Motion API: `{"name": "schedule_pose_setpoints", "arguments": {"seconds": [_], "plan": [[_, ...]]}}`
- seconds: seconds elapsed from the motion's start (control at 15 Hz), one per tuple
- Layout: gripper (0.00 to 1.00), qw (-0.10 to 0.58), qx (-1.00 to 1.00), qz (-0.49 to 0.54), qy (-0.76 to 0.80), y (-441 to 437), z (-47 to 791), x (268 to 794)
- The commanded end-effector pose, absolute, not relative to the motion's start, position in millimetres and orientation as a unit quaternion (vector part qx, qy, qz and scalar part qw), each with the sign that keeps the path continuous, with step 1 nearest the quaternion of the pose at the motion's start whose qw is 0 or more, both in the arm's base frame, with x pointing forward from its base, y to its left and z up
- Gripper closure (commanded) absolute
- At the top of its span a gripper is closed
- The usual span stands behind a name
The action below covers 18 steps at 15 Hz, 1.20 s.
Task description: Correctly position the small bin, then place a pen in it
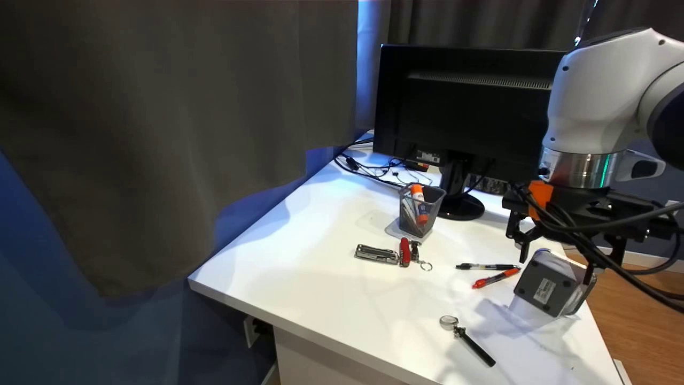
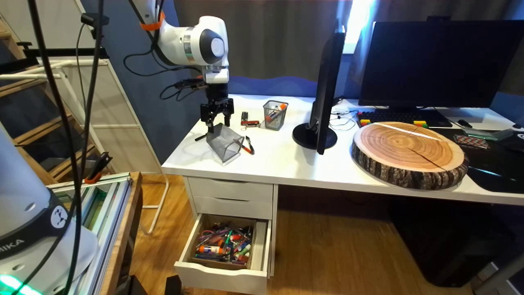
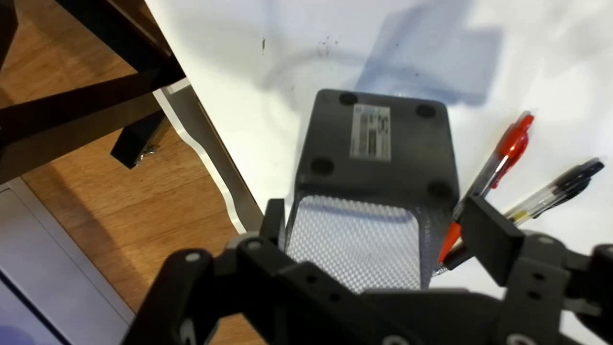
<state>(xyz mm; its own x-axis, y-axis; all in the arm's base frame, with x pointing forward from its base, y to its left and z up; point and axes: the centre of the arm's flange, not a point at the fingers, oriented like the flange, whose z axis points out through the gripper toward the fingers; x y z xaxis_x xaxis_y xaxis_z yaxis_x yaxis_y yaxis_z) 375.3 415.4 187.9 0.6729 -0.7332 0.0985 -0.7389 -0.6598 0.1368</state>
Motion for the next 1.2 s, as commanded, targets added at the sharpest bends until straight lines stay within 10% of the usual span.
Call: {"name": "schedule_pose_setpoints", "arguments": {"seconds": [0.0,1.13], "plan": [[0.00,0.064,0.903,0.026,-0.423,419.2,183.2,379.0],[0.00,-0.050,0.916,-0.188,-0.350,280.1,202.5,432.5]]}}
